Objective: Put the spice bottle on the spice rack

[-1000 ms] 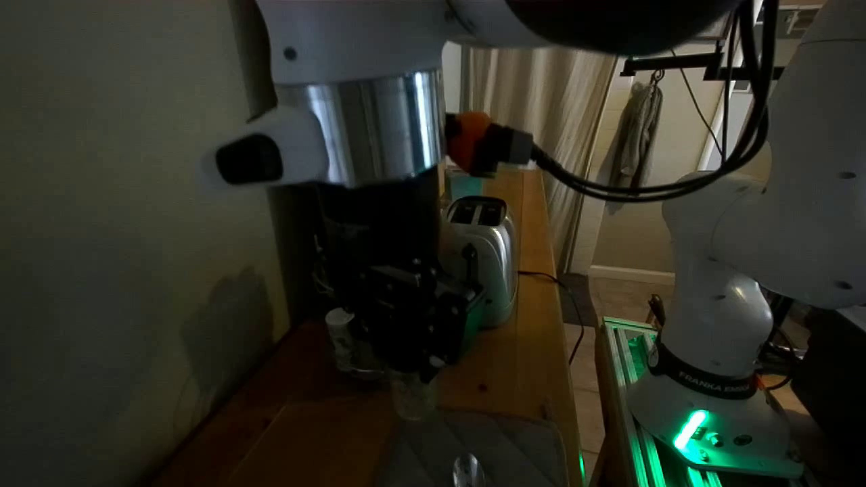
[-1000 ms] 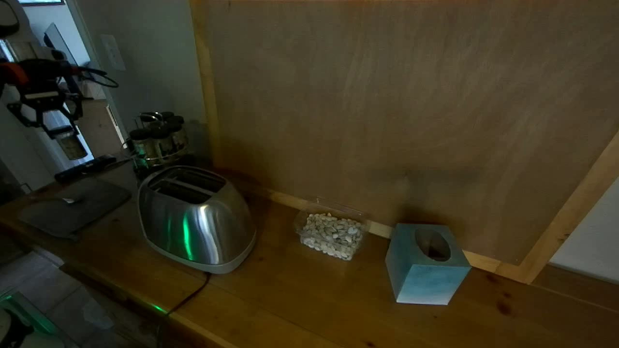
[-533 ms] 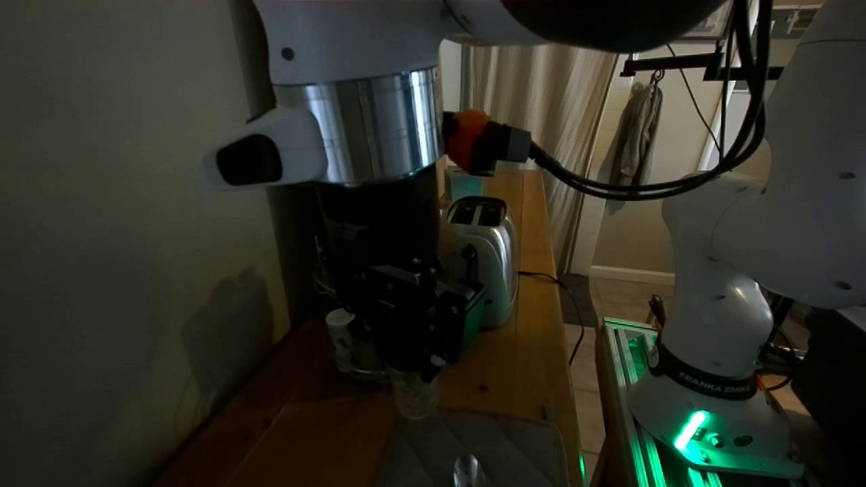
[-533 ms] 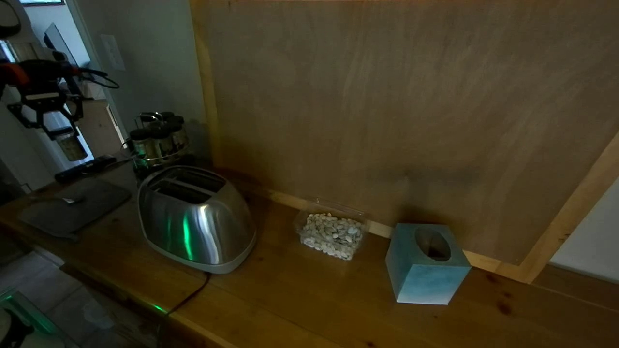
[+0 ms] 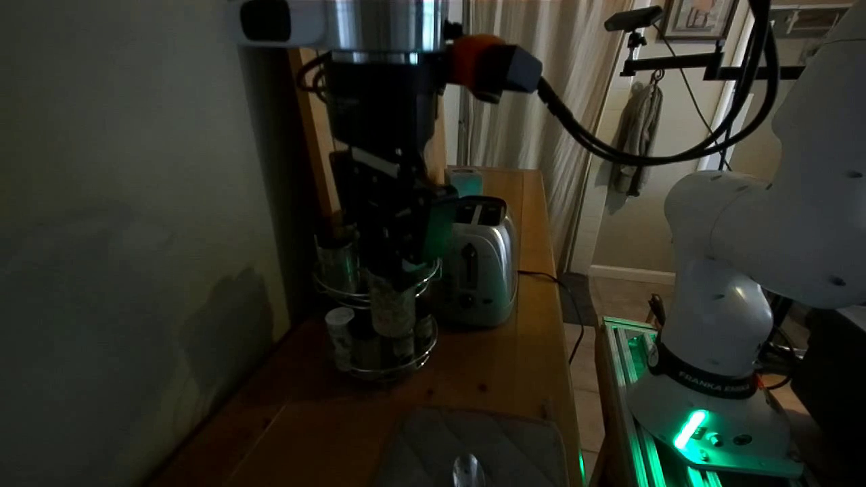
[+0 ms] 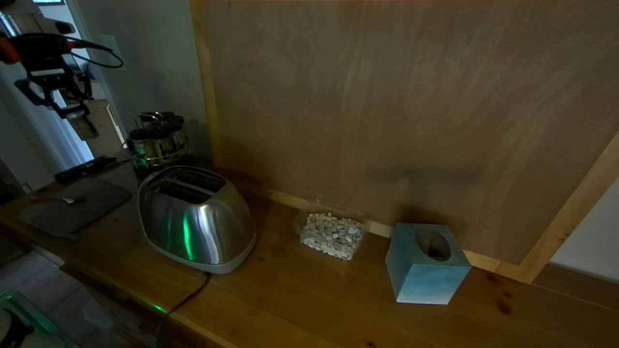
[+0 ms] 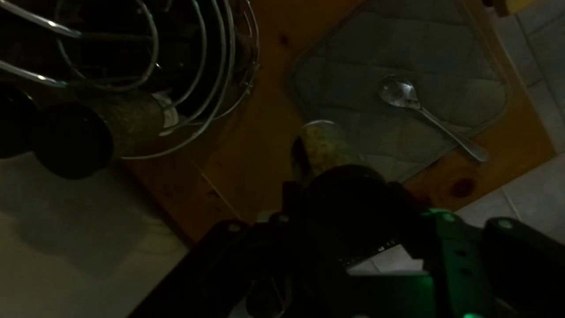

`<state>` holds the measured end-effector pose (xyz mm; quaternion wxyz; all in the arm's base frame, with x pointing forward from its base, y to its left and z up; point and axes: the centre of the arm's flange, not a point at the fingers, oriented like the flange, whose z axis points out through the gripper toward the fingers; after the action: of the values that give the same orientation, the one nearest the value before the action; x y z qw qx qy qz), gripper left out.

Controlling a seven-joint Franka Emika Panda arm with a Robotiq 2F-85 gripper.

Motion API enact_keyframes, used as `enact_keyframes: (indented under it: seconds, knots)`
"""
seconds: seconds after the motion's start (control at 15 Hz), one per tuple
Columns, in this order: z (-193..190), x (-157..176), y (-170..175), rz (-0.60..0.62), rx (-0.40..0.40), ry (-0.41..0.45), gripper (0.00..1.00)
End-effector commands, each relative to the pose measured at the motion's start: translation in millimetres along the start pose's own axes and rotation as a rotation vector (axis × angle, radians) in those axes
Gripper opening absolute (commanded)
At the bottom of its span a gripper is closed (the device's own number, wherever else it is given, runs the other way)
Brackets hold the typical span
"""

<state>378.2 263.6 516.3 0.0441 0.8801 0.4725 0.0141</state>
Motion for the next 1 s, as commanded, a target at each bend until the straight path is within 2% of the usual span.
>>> enact_keyframes:
  seconds: [0.0, 0.47, 0.93]
  knots:
    - [-18, -24, 18, 0.118, -0.031, 0.036, 0.27]
    - [-22, -46, 55, 0.293, -0.035, 0.047, 0.27]
    - [-3, -56, 69, 0.324, -0.063, 0.052, 0.27]
